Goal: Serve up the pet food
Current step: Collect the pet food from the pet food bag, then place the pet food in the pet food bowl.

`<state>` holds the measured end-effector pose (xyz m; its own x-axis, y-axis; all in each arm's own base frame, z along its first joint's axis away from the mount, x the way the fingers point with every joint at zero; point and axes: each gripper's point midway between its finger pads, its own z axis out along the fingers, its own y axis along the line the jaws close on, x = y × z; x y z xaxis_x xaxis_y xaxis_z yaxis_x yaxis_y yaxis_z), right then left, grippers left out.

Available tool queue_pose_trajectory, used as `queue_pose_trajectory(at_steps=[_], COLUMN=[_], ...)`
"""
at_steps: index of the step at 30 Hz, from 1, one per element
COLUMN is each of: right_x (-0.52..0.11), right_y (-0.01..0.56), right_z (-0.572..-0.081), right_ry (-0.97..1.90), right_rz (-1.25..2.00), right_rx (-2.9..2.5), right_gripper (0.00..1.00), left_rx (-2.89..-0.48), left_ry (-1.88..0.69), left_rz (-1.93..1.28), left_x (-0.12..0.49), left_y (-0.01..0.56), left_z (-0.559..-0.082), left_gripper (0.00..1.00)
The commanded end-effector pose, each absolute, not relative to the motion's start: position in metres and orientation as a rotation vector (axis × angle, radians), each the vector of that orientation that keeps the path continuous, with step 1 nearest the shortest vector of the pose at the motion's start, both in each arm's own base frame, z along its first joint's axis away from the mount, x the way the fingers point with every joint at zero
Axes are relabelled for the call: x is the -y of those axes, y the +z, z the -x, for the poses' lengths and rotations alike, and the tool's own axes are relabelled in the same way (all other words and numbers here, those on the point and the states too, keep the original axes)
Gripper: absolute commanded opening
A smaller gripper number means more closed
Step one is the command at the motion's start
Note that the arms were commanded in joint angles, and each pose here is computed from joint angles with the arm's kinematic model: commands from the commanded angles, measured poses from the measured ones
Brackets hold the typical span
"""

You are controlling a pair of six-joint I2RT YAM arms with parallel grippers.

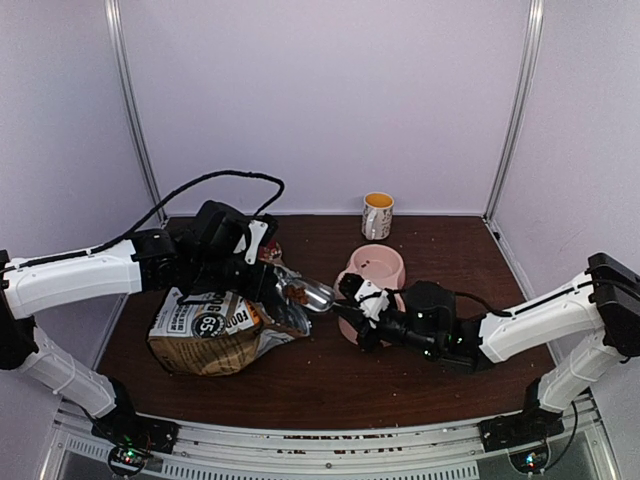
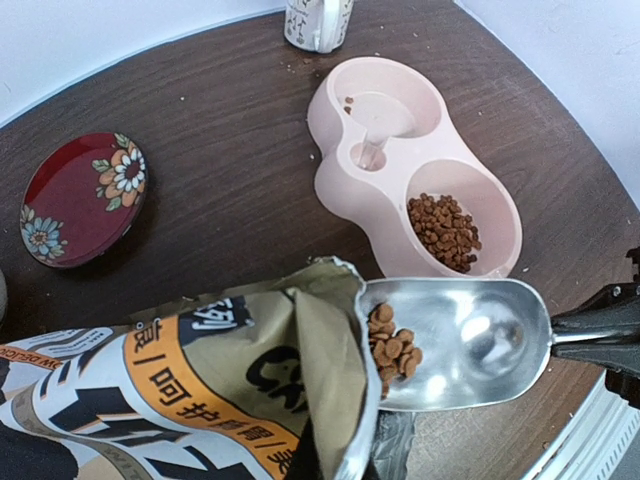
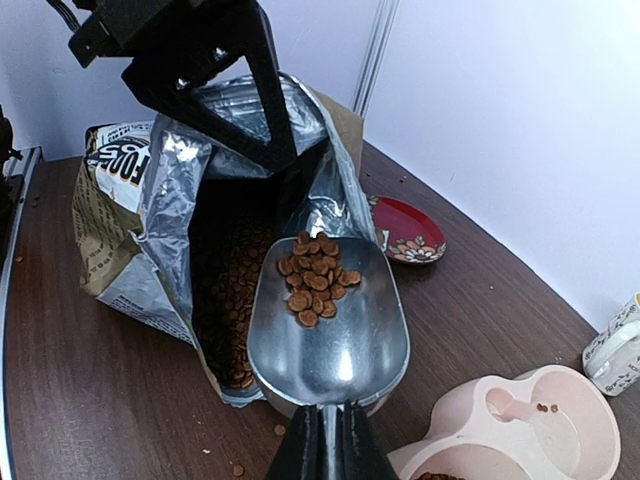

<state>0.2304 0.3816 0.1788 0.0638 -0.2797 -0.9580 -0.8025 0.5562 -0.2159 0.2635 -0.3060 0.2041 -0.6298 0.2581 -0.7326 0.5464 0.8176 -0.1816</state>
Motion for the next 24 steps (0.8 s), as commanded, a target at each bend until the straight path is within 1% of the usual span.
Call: queue_pose_trajectory(at_steps=[1, 8, 16, 24], right_x=[-0.364, -0.344, -0.320, -0.293], right_y=[0.217, 0.221, 0.228, 0.236], right_z=[-0.236, -0.234, -0.244, -0.271], right_ry=[0.514, 0.497, 0.467, 0.389], right_rz=[0.820, 0.762, 0.709, 0.653], right_rx=[-1.422, -1.431, -1.474, -1.566], right_gripper=[0.00, 0.00, 0.00, 0.00], left_rx=[-2.032, -2.042, -2.065, -2.079], left_ry=[-0.647, -0.633, -0.631, -0.608], left_rz=[-0.472, -0.452, -0.445, -0.429], left_x=[0.325, 0.326, 0.324, 0.314], left_y=[0.274, 0.271, 0.262, 0.256], left_z=[-0.282, -0.289, -0.289, -0.285], left_gripper=[0.00, 0.00, 0.00, 0.00])
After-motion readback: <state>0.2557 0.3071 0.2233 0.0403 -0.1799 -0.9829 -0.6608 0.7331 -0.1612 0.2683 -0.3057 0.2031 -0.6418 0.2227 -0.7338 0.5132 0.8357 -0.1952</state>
